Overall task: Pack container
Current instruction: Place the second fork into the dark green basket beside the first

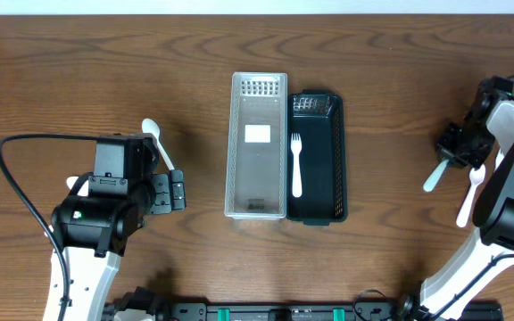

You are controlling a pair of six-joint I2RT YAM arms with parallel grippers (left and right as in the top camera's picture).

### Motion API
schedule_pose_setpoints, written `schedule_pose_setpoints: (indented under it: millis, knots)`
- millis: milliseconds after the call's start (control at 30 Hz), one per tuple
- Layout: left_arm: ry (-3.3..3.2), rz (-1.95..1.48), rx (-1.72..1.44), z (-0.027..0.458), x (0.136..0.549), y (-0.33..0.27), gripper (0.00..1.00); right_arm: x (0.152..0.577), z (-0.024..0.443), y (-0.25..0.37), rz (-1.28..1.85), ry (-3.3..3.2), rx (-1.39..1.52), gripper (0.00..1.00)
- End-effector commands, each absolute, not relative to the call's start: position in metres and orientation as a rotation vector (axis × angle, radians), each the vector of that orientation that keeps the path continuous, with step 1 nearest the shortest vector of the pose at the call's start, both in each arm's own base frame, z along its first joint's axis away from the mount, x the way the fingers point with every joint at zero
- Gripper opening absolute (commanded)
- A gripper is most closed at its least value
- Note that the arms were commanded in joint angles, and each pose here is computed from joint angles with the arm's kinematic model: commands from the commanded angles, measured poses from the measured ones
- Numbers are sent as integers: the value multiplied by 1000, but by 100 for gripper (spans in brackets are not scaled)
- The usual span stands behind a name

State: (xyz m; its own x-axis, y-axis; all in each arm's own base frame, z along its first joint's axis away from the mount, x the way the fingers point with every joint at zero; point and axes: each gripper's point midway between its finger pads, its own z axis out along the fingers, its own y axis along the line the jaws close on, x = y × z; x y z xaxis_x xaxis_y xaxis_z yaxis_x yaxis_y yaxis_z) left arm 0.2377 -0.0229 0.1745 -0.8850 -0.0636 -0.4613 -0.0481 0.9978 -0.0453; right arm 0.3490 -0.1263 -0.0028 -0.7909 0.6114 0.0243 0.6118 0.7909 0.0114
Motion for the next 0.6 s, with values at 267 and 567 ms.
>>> schedule_pose_setpoints:
  millis: [267, 567]
  knots:
    - [2643, -31, -86, 181, 241, -20, 94, 400, 170, 16, -337, -3468, -510, 1]
    - [2643, -31, -85, 181, 241, -21, 94, 374, 188, 149, -391, -3556, -95, 1]
